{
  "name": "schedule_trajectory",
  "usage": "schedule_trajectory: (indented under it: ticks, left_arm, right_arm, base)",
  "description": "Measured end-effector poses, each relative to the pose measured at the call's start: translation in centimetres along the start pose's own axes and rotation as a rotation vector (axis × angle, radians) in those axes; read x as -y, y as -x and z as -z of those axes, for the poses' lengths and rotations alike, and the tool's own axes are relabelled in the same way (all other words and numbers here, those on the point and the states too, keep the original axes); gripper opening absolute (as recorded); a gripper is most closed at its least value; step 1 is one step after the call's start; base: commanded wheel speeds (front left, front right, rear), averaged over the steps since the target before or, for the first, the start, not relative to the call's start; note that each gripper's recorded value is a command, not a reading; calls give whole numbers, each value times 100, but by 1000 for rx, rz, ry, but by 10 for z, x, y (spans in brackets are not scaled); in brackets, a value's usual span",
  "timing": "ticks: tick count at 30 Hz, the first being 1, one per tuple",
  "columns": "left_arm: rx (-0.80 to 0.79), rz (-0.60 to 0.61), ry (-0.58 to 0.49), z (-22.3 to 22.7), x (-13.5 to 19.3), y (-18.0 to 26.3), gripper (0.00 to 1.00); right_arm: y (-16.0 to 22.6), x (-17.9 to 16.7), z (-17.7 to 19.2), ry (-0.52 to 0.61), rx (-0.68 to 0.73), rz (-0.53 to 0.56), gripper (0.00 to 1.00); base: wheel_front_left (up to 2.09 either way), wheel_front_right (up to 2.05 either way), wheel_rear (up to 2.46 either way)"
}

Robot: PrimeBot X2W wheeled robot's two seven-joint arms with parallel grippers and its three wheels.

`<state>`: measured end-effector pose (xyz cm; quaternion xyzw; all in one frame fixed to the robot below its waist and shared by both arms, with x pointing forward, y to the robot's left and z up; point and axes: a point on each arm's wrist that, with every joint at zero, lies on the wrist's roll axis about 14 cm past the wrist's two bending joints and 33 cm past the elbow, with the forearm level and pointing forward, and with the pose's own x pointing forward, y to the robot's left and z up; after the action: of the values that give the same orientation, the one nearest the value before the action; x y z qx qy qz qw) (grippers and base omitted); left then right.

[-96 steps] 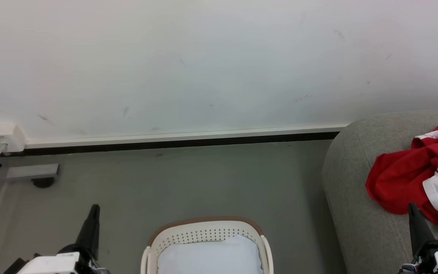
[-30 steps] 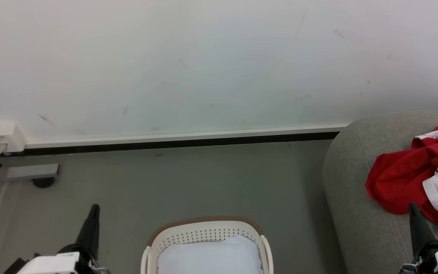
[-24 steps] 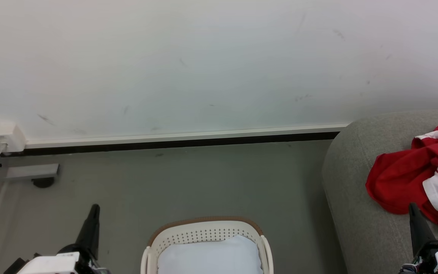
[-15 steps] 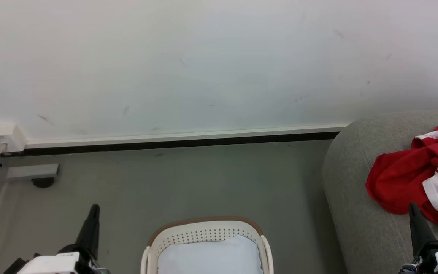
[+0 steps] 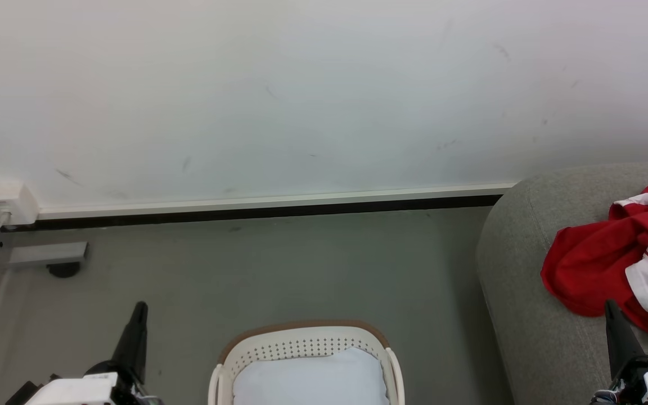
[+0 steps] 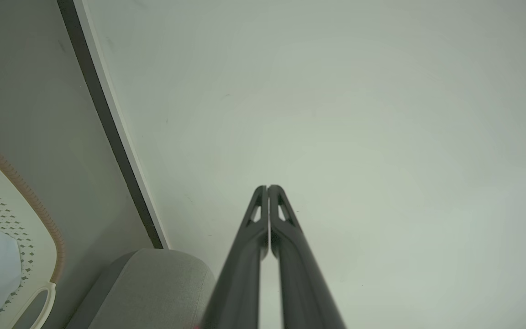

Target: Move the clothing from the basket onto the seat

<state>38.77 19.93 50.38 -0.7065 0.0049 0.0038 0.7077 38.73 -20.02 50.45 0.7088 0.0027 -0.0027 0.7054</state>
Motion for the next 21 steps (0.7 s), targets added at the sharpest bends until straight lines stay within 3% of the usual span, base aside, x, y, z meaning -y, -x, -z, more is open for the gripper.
schedule_trajectory:
  ticks: [21]
  left_arm:
    - [0, 0, 0, 0, 0, 0, 0]
  right_arm:
    - [0, 0, 0, -1, -3, 0, 0]
  base:
    - [0, 0, 0]
